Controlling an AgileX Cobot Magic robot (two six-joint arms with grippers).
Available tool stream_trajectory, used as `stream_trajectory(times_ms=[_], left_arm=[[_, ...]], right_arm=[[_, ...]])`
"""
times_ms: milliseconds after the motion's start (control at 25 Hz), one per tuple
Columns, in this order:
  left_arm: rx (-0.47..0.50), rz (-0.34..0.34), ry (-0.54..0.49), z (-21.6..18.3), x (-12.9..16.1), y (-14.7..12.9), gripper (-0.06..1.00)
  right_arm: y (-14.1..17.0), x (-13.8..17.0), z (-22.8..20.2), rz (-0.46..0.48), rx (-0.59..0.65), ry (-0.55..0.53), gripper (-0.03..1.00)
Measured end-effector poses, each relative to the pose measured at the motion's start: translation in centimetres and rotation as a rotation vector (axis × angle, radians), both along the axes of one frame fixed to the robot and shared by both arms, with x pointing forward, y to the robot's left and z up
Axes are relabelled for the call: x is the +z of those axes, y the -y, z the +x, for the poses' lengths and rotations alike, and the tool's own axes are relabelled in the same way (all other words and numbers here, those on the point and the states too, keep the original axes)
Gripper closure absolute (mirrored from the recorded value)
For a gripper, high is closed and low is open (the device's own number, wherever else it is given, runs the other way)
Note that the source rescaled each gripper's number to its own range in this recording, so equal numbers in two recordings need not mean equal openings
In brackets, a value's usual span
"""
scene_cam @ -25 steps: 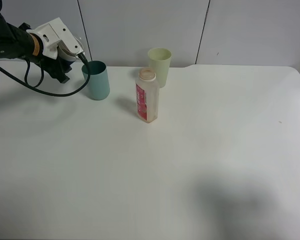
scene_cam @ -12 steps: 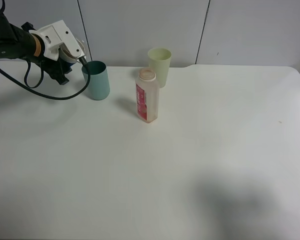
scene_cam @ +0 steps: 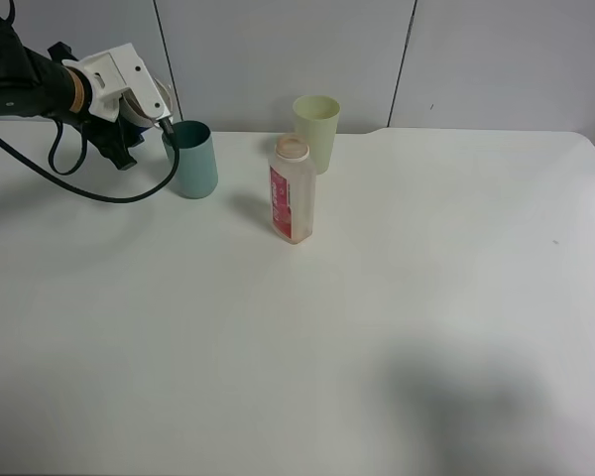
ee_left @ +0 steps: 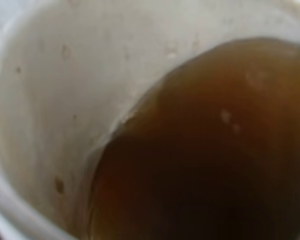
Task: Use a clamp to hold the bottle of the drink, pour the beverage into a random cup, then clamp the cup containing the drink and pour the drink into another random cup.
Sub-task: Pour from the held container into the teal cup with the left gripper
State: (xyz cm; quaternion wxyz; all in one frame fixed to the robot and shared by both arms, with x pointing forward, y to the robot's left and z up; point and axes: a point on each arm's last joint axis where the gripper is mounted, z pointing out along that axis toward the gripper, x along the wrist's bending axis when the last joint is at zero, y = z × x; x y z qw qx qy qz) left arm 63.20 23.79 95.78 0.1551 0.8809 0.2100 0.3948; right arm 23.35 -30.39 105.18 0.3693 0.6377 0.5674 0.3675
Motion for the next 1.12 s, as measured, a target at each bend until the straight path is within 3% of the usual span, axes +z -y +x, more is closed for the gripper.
stream_trajectory(times_ms=[1120], left_arm=[[-0.076,0.153,0.034,0.52,0.9,0.41,0.94]], right_arm=[[0.0,0.0,0.0,0.0,0.0,0.0,-0.03]])
